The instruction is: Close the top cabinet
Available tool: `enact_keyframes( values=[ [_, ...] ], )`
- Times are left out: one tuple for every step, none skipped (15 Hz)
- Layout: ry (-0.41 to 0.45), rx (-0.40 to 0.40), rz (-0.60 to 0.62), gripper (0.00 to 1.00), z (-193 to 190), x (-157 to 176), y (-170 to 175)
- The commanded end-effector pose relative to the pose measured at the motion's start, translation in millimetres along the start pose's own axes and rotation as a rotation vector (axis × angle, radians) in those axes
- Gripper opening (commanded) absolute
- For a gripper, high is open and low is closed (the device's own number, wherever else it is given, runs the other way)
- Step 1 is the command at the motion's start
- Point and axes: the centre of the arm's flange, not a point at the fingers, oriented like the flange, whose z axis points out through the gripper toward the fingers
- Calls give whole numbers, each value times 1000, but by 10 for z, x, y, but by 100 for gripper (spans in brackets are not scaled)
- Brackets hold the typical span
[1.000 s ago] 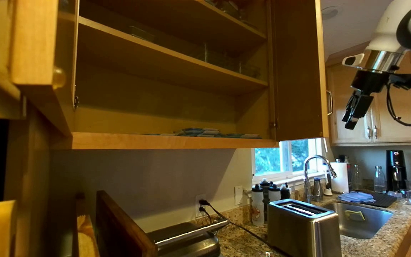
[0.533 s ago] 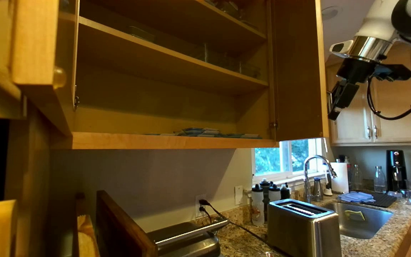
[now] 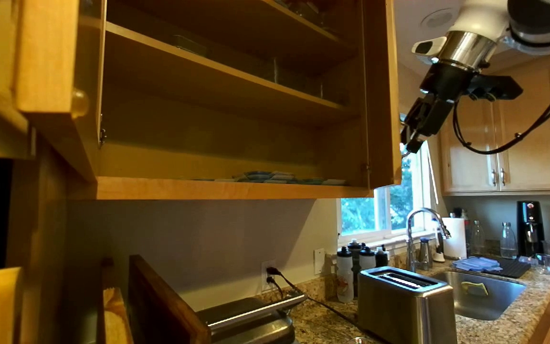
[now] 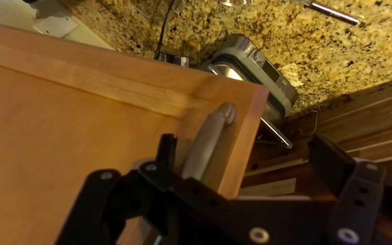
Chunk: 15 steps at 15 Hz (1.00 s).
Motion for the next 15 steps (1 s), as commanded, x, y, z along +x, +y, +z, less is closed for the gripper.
enact_keyframes(
  values=[
    [21, 62, -101, 100, 183, 461, -186],
    [22, 67, -121, 100, 235, 548, -210],
    [21, 67, -140, 100, 275, 610, -227],
    [21, 65, -156, 100, 309, 643, -229],
    [19, 61, -165, 100, 342, 671, -218],
    [15, 52, -170, 100, 370, 666, -201],
    [10, 43, -175, 100, 398, 662, -186],
    [1, 32, -173, 100, 437, 636, -169],
    [-6, 24, -171, 100, 463, 615, -157],
    [-13, 2, -162, 100, 478, 585, -127],
    [-17, -26, -153, 100, 482, 551, -93],
    [-20, -59, -146, 100, 486, 521, -63],
    [-25, -92, -133, 100, 497, 485, -17],
    [-30, -128, -113, 100, 507, 462, 27],
    [-36, -159, -92, 100, 510, 430, 84]
  ],
)
